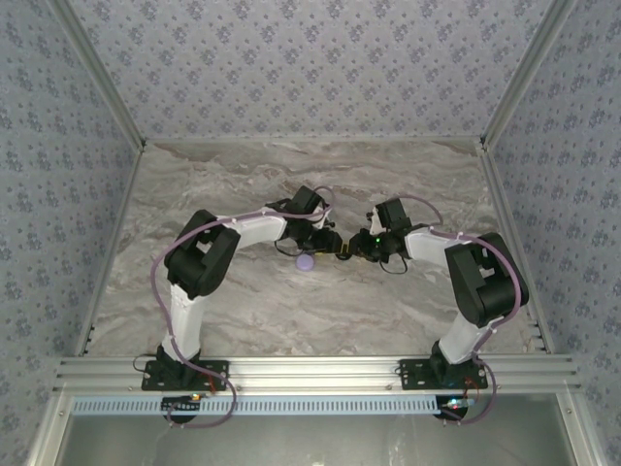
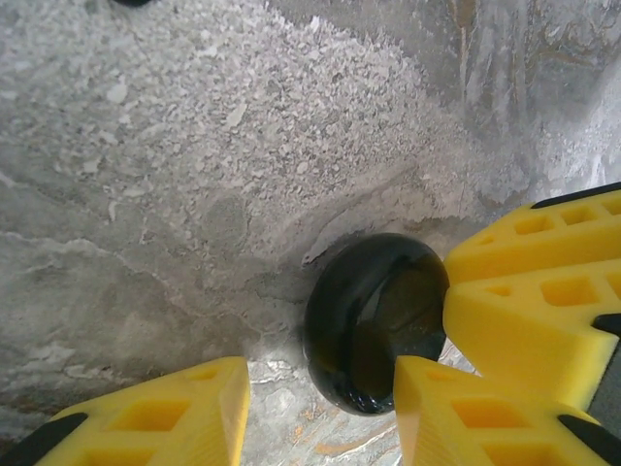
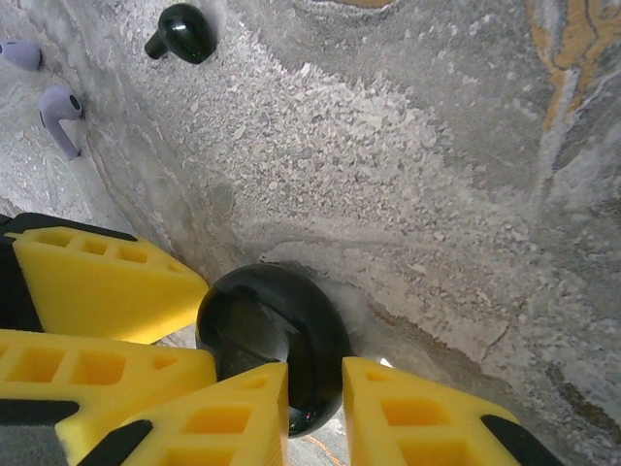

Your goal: Insert the wireless bluetooth earbuds into the charging case

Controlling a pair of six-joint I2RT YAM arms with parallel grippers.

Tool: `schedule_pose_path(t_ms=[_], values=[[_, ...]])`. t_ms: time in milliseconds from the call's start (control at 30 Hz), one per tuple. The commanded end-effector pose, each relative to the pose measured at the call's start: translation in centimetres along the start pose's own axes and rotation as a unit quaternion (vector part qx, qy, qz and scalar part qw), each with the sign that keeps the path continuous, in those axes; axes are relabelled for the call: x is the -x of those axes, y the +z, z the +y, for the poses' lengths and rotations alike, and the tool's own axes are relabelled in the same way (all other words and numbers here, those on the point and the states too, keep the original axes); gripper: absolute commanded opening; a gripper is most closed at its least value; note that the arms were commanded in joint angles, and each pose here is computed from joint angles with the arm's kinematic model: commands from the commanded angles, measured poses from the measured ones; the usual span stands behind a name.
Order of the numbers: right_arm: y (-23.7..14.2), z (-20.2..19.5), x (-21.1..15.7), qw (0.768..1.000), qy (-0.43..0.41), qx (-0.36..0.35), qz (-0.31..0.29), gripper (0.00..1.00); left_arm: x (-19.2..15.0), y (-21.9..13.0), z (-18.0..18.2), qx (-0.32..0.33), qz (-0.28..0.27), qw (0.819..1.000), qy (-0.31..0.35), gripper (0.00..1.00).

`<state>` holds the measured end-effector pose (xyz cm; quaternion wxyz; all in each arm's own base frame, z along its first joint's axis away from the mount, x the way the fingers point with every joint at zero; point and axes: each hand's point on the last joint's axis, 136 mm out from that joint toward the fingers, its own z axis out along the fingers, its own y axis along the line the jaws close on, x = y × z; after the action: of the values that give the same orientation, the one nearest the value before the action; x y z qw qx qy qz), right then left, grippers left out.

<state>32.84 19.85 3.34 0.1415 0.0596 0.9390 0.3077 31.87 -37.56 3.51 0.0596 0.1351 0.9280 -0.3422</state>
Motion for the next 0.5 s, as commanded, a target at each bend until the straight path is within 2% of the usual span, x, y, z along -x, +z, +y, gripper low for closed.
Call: schedule_pose_path(t_ms=[0,467], values=[[0.6,-1.6,-1.2,0.999,0.017,-0.028,0.012,0.22,0.1,0.6,-1.1,-0.018,0.007,1.0,0.0,0.44],[0.9,-2.1,-1.4,0.999,0.049,-0.006,0.01,0.18,0.7,1.2,-2.5,-0.071,-0.011,0.997,-0.032,0.38]])
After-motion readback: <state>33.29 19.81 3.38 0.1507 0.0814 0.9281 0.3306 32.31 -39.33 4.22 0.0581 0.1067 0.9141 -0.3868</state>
